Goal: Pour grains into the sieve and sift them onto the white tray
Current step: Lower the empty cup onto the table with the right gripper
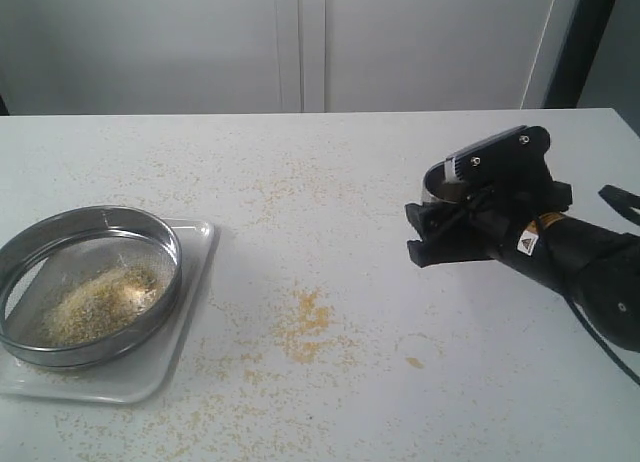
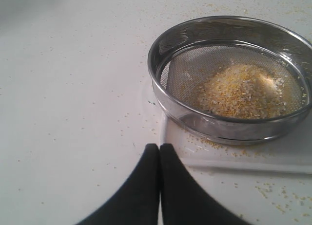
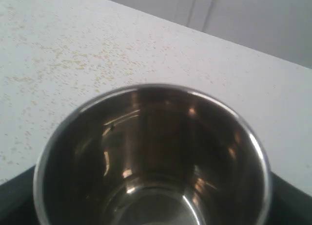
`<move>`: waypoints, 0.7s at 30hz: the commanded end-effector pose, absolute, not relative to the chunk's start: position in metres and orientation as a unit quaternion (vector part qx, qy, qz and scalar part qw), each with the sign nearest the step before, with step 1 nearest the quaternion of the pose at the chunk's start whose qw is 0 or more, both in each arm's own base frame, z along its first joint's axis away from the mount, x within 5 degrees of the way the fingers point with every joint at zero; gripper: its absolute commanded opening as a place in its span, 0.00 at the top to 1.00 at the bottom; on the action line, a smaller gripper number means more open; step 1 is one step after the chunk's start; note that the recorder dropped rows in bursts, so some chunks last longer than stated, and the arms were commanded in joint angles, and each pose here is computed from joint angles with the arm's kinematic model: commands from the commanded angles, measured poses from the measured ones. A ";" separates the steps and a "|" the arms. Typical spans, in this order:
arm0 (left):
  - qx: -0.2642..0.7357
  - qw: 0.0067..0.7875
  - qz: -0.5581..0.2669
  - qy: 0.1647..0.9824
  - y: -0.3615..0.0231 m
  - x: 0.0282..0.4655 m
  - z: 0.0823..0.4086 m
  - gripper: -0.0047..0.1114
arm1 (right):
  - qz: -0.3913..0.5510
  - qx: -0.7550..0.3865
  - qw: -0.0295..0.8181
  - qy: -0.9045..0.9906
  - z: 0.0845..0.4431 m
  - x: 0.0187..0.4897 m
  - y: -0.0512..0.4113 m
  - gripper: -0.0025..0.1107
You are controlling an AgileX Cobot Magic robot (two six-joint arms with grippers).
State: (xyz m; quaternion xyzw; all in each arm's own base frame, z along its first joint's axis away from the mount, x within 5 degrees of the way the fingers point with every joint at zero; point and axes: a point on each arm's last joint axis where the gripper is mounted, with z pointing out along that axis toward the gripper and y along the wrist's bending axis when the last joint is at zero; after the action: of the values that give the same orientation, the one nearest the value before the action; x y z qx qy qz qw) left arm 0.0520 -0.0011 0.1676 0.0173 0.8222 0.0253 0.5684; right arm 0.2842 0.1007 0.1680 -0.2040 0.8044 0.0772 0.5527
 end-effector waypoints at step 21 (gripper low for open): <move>0.018 0.570 0.023 0.821 -0.001 0.052 0.167 0.96 | 0.026 -0.111 0.546 0.830 0.101 0.300 0.086 0.98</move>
State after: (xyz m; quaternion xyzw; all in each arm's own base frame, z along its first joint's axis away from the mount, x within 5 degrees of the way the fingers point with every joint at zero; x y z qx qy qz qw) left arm 0.0520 -0.0011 0.1676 0.0173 0.8222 0.0253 0.5684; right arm 0.3003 0.0887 0.1040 -0.1119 0.8323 0.0331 0.5419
